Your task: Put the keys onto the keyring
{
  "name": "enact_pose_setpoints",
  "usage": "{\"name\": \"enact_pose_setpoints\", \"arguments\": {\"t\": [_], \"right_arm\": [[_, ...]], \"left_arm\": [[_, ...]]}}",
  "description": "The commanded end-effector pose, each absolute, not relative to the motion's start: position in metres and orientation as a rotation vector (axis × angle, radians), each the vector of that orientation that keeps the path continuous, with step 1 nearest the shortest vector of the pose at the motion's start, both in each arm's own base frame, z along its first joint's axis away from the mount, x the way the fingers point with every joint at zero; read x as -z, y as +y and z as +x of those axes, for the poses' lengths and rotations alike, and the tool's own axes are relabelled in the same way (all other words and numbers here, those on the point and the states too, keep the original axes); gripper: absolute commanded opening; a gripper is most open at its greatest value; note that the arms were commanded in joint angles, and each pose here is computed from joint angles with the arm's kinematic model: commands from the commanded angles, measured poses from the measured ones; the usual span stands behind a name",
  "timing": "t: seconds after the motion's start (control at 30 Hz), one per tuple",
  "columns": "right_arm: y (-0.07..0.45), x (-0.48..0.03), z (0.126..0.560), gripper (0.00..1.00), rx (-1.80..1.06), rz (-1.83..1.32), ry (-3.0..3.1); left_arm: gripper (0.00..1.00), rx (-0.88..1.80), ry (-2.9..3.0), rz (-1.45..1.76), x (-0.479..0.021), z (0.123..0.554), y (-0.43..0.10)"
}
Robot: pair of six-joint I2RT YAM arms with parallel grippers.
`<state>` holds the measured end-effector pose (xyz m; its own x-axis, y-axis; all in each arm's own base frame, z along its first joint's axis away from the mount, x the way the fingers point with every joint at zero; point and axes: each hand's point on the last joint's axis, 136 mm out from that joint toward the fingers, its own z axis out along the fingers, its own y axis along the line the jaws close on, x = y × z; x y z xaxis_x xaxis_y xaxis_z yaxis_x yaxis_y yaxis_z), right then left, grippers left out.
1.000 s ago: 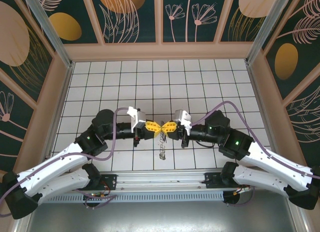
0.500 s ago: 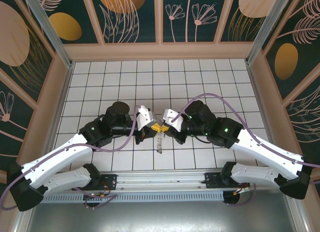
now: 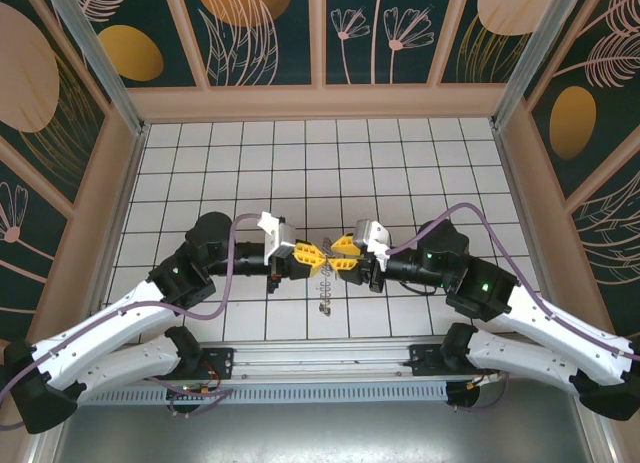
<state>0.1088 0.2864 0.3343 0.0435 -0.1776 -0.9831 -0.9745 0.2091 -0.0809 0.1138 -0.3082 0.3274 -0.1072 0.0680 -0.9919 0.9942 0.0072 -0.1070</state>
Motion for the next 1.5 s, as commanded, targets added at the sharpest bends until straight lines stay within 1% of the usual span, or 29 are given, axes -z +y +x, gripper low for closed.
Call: {"name": "enact_pose_setpoints", "arguments": {"t": [0.0, 0.07, 0.2, 0.33, 0.43, 0.5, 0.6, 0.63, 0.7, 0.73, 0.83, 1.07, 1.1, 1.13, 1.17, 1.2, 1.4, 1.47], "right_arm": [[0.291, -0.350, 0.107, 0.23, -0.961, -1.158, 1.319], [0.292, -0.352, 0.106, 0.16, -0.966, -1.159, 1.314], [0.293, -0.350, 0.106, 0.14, -0.977, -1.160, 1.322], [0.293, -0.350, 0.107, 0.09, -0.973, -1.154, 1.327], [0.292, -0.353, 0.109, 0.00, -0.958, -1.151, 1.320], [0.290, -0.354, 0.112, 0.00, -0.926, -1.147, 1.325], [0.287, -0.353, 0.119, 0.00, -0.865, -1.147, 1.358], [0.287, -0.351, 0.121, 0.00, -0.845, -1.158, 1.373], [0.288, -0.348, 0.124, 0.00, -0.810, -1.185, 1.403], [0.290, -0.344, 0.126, 0.00, -0.792, -1.204, 1.422], [0.295, -0.338, 0.129, 0.00, -0.767, -1.248, 1.449], [0.300, -0.329, 0.134, 0.00, -0.717, -1.299, 1.490], [0.300, -0.326, 0.135, 0.00, -0.702, -1.308, 1.503], [0.301, -0.323, 0.137, 0.00, -0.688, -1.318, 1.514], [0.302, -0.321, 0.137, 0.00, -0.679, -1.328, 1.523], [0.303, -0.318, 0.138, 0.00, -0.666, -1.337, 1.533], [0.301, -0.323, 0.133, 0.00, -0.708, -1.306, 1.502], [0.298, -0.326, 0.130, 0.06, -0.735, -1.275, 1.486]], "left_arm": [[0.00, 1.324, 1.199, 1.207, -0.353, 0.099, -0.306], [0.00, 1.331, 1.180, 1.202, -0.356, 0.097, -0.305], [0.00, 1.345, 1.132, 1.175, -0.364, 0.094, -0.300], [0.00, 1.368, 1.095, 1.146, -0.370, 0.091, -0.297], [0.00, 1.384, 1.104, 1.144, -0.367, 0.092, -0.300], [0.00, 1.353, 1.157, 1.161, -0.359, 0.098, -0.304], [0.00, 1.238, 1.285, 1.194, -0.344, 0.113, -0.308], [0.01, 1.196, 1.321, 1.207, -0.339, 0.118, -0.308], [0.08, 1.127, 1.396, 1.239, -0.327, 0.126, -0.309], [0.09, 1.094, 1.426, 1.261, -0.322, 0.129, -0.310], [0.10, 1.022, 1.501, 1.317, -0.307, 0.138, -0.312], [0.10, 0.993, 1.581, 1.399, -0.281, 0.141, -0.318], [0.10, 0.991, 1.562, 1.402, -0.290, 0.142, -0.320], [0.09, 0.993, 1.565, 1.412, -0.288, 0.142, -0.321], [0.06, 0.998, 1.569, 1.420, -0.286, 0.142, -0.321], [0.00, 1.007, 1.565, 1.434, -0.284, 0.140, -0.322], [0.00, 1.085, 1.465, 1.396, -0.299, 0.131, -0.324], [0.00, 1.109, 1.414, 1.364, -0.310, 0.128, -0.322]]}}
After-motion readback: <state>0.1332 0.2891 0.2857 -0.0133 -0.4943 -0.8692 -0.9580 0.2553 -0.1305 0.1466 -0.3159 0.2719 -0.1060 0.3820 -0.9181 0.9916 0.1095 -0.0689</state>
